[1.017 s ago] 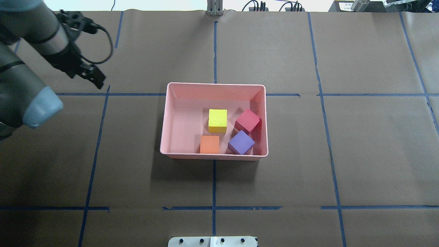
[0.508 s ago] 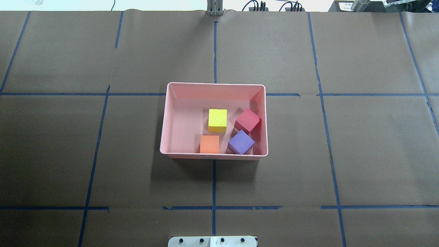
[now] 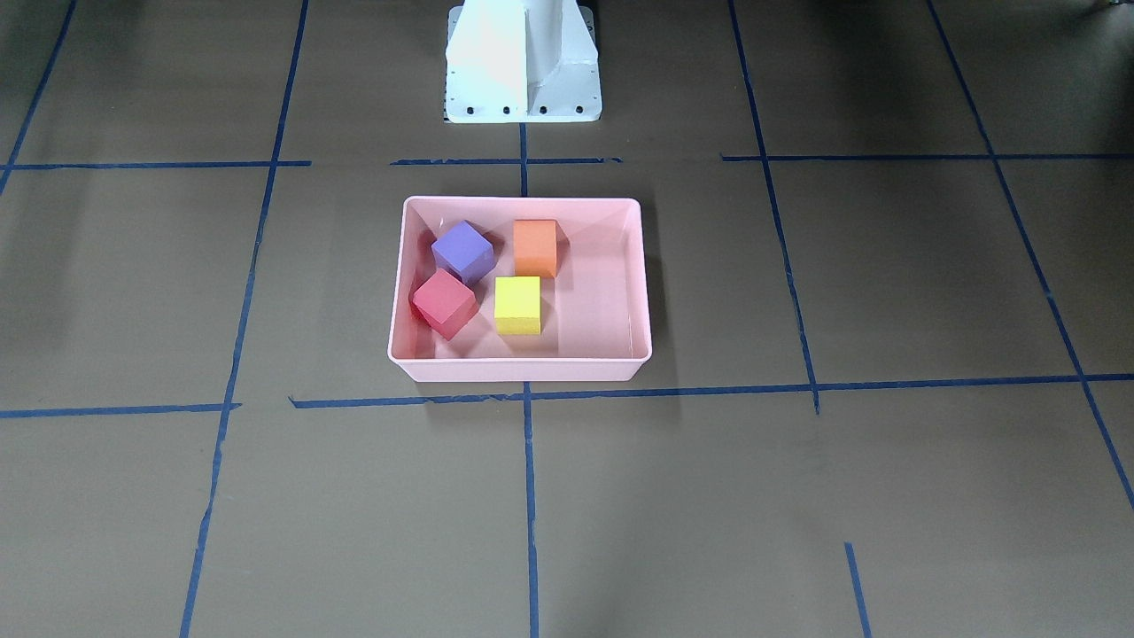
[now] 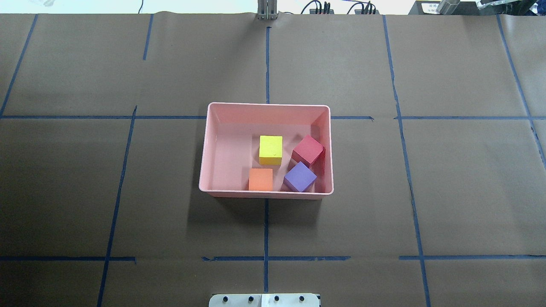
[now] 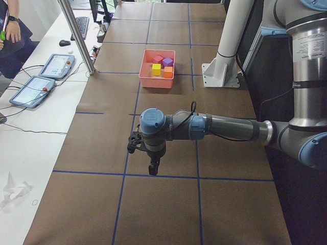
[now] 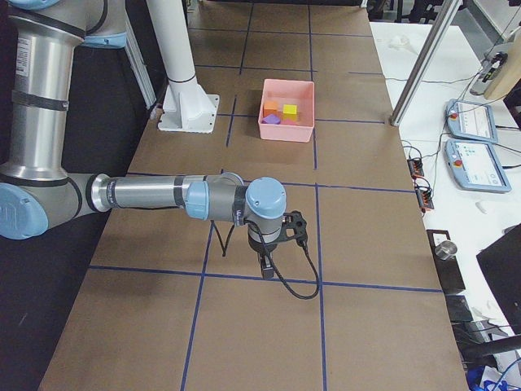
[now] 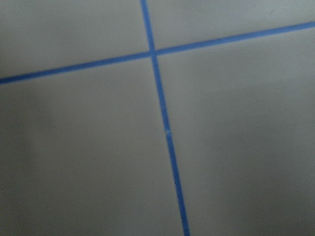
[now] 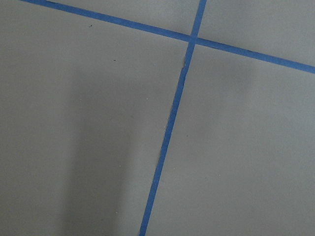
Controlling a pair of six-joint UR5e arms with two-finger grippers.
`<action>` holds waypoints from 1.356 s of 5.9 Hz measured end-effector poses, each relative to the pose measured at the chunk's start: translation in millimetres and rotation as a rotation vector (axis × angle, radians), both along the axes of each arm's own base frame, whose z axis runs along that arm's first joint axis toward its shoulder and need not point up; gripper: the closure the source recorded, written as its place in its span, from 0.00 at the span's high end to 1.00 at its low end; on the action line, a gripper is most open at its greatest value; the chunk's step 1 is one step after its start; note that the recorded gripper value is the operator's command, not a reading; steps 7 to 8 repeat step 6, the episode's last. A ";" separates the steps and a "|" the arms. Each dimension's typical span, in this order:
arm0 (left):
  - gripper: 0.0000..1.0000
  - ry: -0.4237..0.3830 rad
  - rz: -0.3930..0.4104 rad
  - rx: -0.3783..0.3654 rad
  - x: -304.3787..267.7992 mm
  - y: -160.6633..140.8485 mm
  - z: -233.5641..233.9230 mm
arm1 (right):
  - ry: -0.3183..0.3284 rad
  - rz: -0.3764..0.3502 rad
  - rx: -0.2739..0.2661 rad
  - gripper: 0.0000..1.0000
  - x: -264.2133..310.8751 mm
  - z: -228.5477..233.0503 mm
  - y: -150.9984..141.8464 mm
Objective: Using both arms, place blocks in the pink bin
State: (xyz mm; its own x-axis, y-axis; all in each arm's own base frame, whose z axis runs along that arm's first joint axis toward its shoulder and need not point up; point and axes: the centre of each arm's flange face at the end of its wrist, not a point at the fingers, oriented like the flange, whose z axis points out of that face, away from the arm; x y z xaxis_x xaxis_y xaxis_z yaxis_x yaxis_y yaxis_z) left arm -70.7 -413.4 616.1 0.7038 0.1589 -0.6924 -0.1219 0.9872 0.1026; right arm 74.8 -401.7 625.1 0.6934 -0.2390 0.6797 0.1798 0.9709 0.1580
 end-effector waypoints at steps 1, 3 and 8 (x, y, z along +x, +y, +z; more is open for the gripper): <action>1.00 -0.009 -0.003 -0.002 -1.2 3.1 0.5 | -0.001 0.000 -0.001 1.00 -0.1 0.4 0.4; 1.00 -0.023 -0.004 0.003 -2.4 5.0 -2.1 | -0.002 0.000 -0.003 1.00 -0.1 0.8 0.9; 1.00 -0.021 -0.001 0.001 -2.0 6.9 -2.3 | -0.002 -0.001 -0.003 1.00 -0.2 1.5 1.5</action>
